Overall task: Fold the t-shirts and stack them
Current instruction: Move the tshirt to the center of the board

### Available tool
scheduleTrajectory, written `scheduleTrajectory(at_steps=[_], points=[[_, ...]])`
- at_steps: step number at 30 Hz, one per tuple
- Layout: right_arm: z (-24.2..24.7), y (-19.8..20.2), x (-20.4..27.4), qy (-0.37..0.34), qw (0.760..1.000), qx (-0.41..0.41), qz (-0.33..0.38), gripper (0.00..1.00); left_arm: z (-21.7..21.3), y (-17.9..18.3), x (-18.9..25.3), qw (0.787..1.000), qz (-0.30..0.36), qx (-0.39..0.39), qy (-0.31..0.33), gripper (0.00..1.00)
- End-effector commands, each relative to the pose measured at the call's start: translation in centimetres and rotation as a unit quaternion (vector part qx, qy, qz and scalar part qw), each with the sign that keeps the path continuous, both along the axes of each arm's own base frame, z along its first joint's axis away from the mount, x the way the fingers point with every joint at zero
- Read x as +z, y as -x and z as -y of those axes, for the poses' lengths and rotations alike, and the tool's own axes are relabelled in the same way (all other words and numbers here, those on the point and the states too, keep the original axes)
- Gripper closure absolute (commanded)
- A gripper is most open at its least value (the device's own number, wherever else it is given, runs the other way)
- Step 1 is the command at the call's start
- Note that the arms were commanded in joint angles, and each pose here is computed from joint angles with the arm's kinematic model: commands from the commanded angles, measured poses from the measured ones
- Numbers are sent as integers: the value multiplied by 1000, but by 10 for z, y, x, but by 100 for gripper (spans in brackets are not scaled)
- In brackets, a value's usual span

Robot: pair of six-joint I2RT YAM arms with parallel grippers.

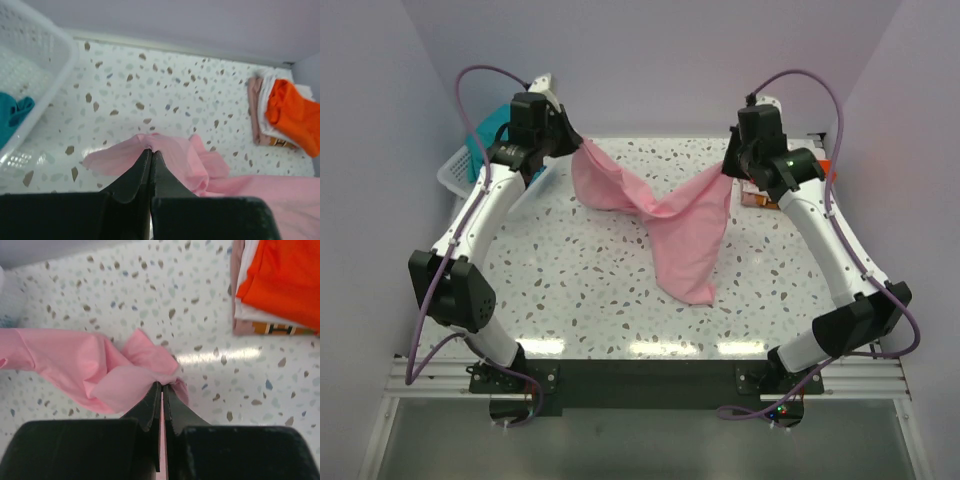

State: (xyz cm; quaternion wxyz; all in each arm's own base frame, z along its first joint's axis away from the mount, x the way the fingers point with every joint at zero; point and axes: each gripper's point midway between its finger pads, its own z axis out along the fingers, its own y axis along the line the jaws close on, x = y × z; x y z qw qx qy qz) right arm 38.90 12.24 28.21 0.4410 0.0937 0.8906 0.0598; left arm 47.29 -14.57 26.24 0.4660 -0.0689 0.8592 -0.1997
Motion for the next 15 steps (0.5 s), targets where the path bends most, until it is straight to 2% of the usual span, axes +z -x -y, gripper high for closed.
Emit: scheduleTrajectory(at_steps=[1,2,4,5,7,8,10,11,13,15], points=[[22,-11,86,31,994,-25,97,100,-19,13,115,993,118,30,9,100],[23,-11,106,25,992,-30,122,100,-23,24,154,986,163,36,20,100],[30,-4,158,1,981,-41,191,100,-34,37,191,976,210,57,24,100],[31,1,174,-9,976,-43,213,100,-41,55,222,965,252,64,33,100],[35,13,199,-28,966,-44,252,100,-51,74,248,952,292,80,37,100],[41,28,226,-46,954,-45,294,100,-58,95,267,941,325,84,43,100],[41,42,244,-64,940,-32,333,100,-66,117,284,929,356,92,47,100],[48,67,263,-77,927,-26,366,100,-72,138,295,918,381,95,55,100],[48,80,259,-82,922,-12,379,100,-81,161,305,907,403,106,63,100],[56,109,273,-95,904,-5,416,100,-91,192,316,890,434,116,76,100]])
